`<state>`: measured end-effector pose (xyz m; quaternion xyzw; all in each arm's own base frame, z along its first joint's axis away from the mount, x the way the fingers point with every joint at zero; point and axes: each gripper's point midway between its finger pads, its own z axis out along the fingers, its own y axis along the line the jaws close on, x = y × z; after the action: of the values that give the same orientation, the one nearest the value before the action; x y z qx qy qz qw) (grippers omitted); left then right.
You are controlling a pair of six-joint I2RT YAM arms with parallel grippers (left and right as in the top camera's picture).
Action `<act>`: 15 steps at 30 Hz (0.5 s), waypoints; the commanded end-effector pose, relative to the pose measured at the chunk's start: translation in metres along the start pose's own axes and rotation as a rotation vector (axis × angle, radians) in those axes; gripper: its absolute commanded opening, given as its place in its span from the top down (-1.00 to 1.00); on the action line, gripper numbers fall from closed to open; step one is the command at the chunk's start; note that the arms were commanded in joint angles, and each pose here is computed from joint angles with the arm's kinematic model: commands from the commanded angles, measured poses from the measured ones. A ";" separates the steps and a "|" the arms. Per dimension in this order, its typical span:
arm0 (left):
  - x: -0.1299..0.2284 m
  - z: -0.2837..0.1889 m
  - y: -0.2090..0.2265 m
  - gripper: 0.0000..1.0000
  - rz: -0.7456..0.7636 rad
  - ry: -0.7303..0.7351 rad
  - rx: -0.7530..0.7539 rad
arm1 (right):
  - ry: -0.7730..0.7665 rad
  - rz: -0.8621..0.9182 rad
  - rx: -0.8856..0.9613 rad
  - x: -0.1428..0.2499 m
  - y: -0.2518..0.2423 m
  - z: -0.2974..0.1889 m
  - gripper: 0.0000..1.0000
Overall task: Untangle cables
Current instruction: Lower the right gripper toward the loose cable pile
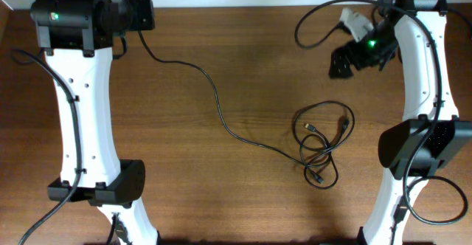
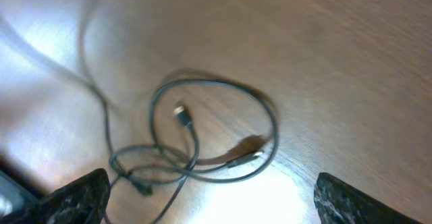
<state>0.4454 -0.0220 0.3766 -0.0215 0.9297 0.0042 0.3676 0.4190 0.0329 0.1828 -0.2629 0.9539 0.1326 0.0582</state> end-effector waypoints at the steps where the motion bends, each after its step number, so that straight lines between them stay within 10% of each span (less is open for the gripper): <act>1: -0.002 -0.007 -0.001 0.99 0.011 -0.018 0.012 | -0.043 -0.212 -0.109 -0.002 0.019 0.003 -0.90; 5: -0.004 -0.007 -0.001 0.99 0.011 -0.026 0.012 | -0.150 -0.260 -0.020 -0.025 0.012 -0.018 -0.92; 12: -0.001 -0.007 -0.001 0.99 0.012 -0.012 0.011 | -0.814 -0.549 0.536 -0.157 -0.011 -0.194 -0.99; 15: 0.003 -0.007 -0.001 0.99 0.013 0.004 0.009 | -0.769 -0.418 0.467 -0.132 -0.029 -0.187 -0.98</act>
<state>0.4426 -0.0217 0.3737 -0.0211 0.9327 0.0052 0.3600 0.5558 0.0388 0.3709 -0.3928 0.7750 -0.0271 0.4944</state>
